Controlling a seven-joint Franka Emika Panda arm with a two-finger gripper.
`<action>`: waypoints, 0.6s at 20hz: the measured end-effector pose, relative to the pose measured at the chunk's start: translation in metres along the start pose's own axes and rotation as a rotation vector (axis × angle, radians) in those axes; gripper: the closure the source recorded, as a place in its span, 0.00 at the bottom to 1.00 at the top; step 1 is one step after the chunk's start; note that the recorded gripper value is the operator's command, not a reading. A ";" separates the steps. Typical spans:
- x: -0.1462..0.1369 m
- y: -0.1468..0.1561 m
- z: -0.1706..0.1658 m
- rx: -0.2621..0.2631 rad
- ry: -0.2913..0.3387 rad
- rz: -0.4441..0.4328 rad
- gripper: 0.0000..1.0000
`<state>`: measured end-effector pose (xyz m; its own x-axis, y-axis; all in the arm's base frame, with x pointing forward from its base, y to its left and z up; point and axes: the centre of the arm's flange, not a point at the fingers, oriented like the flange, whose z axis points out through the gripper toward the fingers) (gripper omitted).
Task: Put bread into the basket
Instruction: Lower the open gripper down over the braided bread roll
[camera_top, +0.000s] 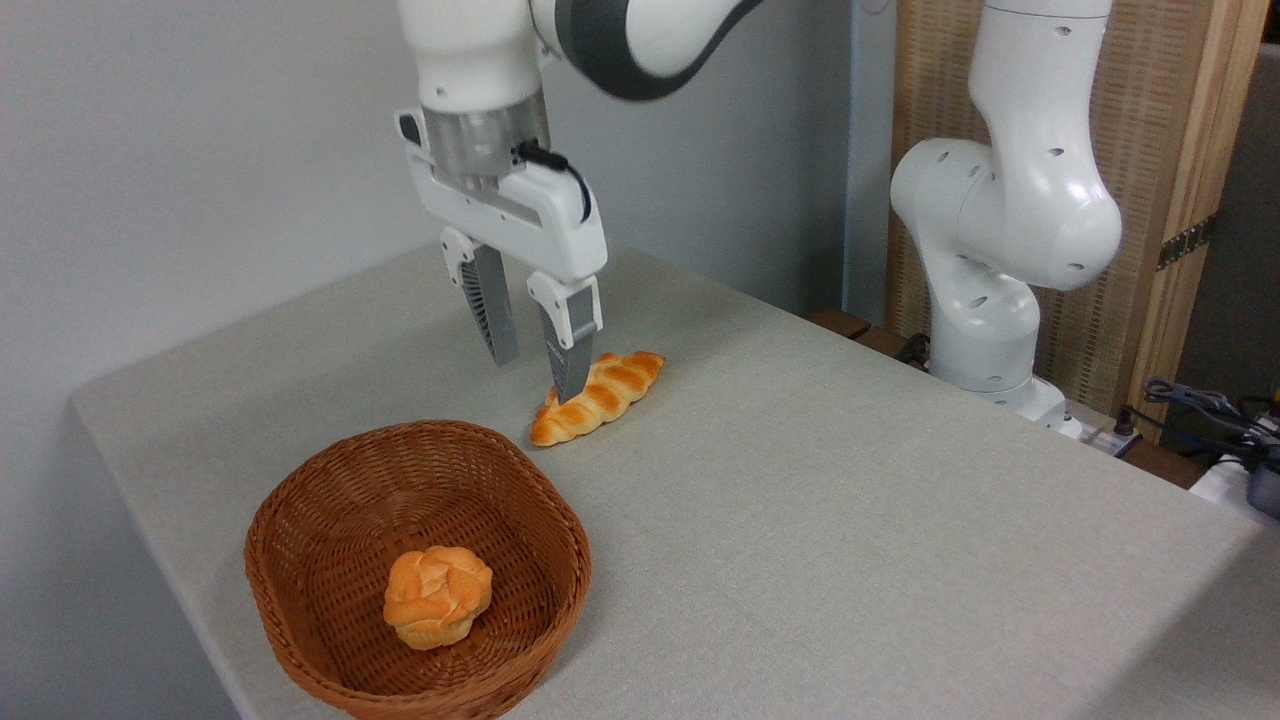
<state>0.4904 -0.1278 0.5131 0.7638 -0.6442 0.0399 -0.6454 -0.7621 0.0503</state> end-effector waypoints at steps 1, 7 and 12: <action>0.004 0.012 0.014 0.003 -0.001 -0.005 0.00; 0.009 0.050 0.053 0.000 -0.027 -0.019 0.00; 0.012 0.066 0.061 -0.008 -0.040 -0.028 0.00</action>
<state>0.4566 -0.1902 0.4563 0.7807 -0.6249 -0.0020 -0.6237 -0.7794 0.0584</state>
